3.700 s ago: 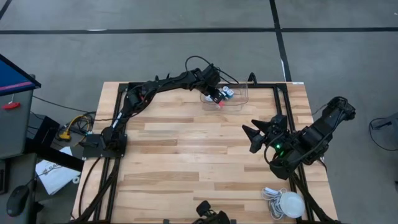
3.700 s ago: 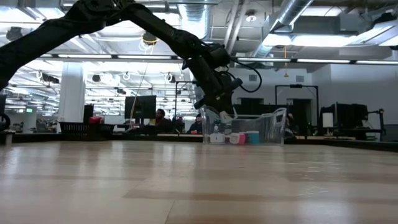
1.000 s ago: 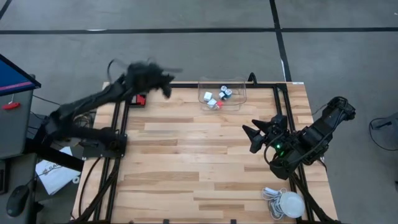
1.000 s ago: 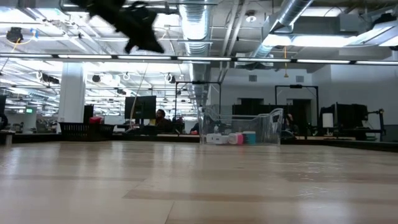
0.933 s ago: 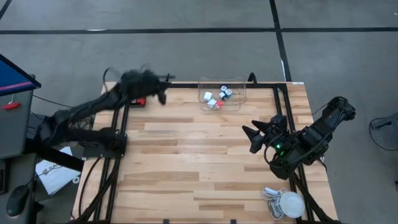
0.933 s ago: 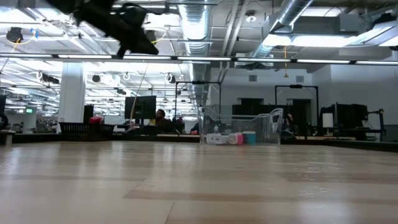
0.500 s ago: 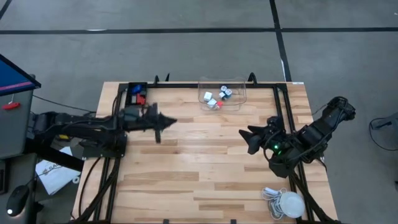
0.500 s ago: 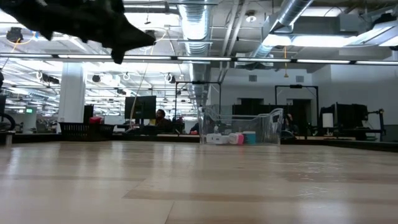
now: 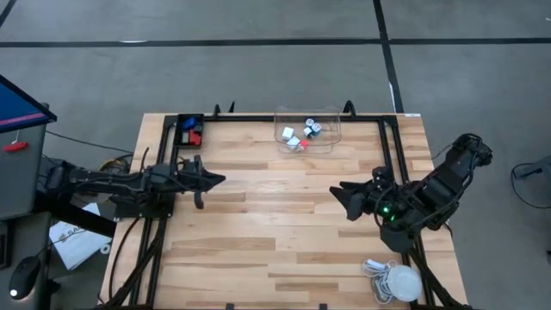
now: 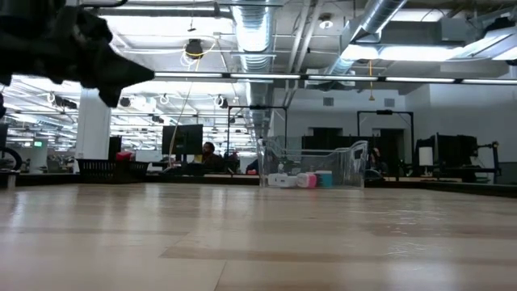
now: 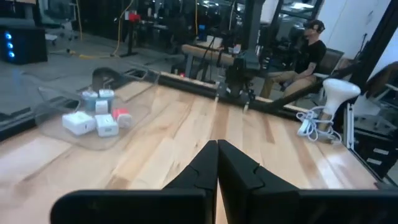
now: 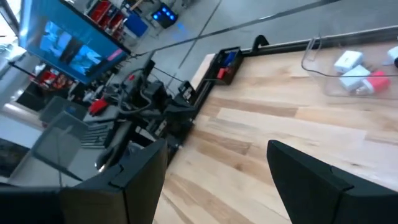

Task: Pick & Place Office items
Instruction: Return to Home Position

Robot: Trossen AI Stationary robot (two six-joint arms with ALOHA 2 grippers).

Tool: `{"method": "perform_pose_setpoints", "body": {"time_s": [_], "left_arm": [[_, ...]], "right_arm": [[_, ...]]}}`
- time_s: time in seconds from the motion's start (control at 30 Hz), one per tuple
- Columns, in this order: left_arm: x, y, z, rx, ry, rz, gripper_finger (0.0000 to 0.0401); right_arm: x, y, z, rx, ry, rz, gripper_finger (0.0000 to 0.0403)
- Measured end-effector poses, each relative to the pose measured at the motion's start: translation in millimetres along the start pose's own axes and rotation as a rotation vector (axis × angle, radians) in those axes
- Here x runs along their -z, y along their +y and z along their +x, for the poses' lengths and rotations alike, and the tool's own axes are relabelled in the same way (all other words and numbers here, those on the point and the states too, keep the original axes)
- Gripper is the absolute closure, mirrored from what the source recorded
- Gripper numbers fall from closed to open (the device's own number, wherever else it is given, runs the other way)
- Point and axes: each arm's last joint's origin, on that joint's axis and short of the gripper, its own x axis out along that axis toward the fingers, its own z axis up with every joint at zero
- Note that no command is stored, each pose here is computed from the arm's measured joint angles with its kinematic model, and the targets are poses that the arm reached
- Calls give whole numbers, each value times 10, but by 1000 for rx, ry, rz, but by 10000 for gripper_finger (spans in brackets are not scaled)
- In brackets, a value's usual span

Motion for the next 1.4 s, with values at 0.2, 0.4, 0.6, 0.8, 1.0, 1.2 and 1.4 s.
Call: {"method": "perform_pose_setpoints", "body": {"time_s": [0.2,0.4,0.6,0.8,1.0,1.2,1.4], "left_arm": [[152,56,-99,-21,44,2,397],[223,101,-157,-95,107,0,397],[191,129,-170,-144,68,0,397],[205,148,-158,-171,80,-39,397],[240,150,-131,-181,114,-46,397],[253,150,-115,-184,127,-41,397],[254,150,-112,-184,129,-40,397]], "right_arm": [[17,13,-32,-16,5,20,135],[13,8,-25,-12,4,30,135],[24,7,-43,-16,10,24,135],[31,4,-57,-19,14,-25,135],[1,-12,19,11,46,-192,135],[-60,9,298,12,156,-499,135],[-147,238,705,-364,209,-791,135]]}}
